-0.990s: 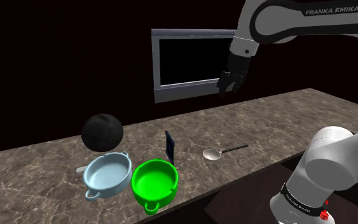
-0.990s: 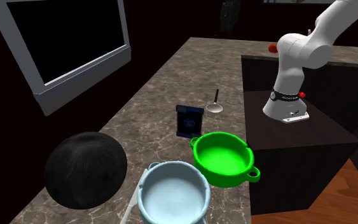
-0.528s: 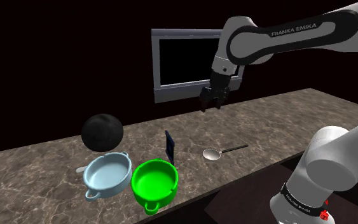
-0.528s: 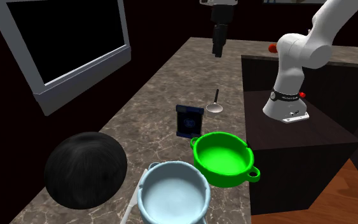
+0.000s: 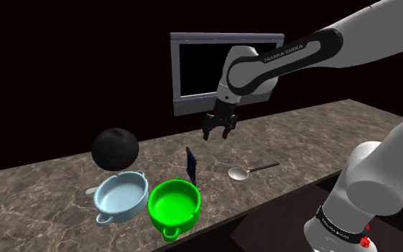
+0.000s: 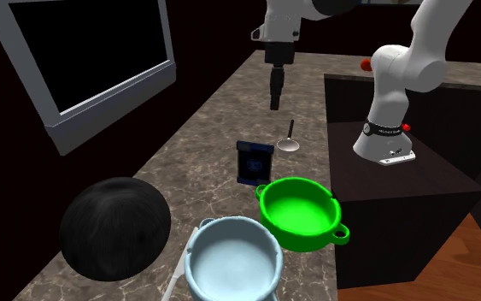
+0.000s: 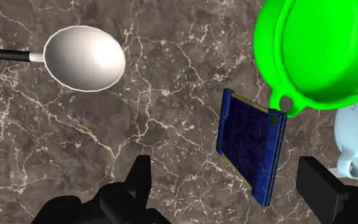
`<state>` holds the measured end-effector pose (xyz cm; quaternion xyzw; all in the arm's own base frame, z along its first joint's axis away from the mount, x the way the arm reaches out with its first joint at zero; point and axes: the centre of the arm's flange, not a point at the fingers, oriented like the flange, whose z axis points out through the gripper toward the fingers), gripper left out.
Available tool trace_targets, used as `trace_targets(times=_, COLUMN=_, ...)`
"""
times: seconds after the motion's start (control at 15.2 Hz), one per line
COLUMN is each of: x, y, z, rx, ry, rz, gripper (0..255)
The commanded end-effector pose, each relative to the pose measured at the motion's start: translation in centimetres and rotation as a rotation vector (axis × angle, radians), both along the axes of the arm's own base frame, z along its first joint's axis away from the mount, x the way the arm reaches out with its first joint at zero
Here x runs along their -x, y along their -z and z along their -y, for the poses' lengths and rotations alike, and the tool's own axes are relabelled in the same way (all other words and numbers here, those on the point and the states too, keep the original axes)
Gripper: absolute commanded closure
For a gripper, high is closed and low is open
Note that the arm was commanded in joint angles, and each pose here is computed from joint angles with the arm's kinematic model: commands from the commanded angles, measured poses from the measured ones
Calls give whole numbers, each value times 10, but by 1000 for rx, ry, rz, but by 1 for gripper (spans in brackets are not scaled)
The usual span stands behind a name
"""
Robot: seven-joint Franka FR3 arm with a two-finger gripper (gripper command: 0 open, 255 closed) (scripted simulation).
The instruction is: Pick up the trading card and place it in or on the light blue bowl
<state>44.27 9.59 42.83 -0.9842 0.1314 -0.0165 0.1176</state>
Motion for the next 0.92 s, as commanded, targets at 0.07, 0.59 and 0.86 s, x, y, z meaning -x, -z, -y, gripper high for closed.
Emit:
trace_targets(times=0.07, x=-19, y=31, z=-19, rx=-34, ry=37, rz=-11, gripper=0)
trace_targets(times=0.59, x=-54, y=86, z=-52, rx=-89, ry=95, rz=-29, gripper=0)
trace_targets(times=0.86, x=-55, y=106, z=-58, rx=-89, ry=95, rz=-29, gripper=0)
